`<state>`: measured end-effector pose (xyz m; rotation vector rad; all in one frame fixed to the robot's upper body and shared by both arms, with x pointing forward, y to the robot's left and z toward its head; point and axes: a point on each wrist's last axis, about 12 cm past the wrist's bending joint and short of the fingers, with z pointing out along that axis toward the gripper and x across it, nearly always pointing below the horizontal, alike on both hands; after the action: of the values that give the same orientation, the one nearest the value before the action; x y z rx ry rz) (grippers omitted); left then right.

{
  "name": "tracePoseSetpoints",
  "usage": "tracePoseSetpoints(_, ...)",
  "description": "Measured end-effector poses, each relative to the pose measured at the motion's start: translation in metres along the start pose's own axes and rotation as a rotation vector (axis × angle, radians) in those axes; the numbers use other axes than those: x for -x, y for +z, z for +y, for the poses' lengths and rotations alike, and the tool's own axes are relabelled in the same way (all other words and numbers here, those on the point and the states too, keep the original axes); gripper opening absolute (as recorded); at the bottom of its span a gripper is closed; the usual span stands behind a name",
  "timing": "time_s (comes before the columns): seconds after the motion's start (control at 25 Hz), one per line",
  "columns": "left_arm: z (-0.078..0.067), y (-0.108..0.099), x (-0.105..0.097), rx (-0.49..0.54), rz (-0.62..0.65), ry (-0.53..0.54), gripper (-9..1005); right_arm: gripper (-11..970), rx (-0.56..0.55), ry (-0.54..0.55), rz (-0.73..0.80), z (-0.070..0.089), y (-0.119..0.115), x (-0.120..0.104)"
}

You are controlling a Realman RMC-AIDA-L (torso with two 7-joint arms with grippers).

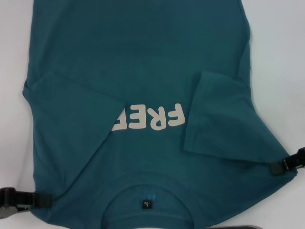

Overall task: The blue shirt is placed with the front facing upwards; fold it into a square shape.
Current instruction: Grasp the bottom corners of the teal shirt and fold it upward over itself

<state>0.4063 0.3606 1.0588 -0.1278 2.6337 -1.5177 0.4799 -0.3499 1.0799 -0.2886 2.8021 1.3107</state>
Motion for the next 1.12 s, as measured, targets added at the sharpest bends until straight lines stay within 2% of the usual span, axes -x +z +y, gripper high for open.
tracePoseSetpoints(0.44,0.003,-0.007,-0.008,0.022,0.021,-0.006,34,39,-0.024,0.043,-0.021,-0.01,-0.015,-0.017)
tracePoseSetpoints(0.72,-0.003,-0.005,-0.002,0.005,0.03,0.035,36,39,0.015,0.0,-0.021,-0.003,-0.012,-0.012)
tracePoseSetpoints(0.92,-0.014,-0.009,0.018,-0.014,-0.004,0.102,35,39,0.046,-0.061,-0.069,0.003,-0.017,0.003)
tracePoseSetpoints(1.12,-0.034,-0.019,0.061,-0.029,-0.109,0.161,34,39,0.079,-0.089,-0.218,0.011,-0.033,0.028)
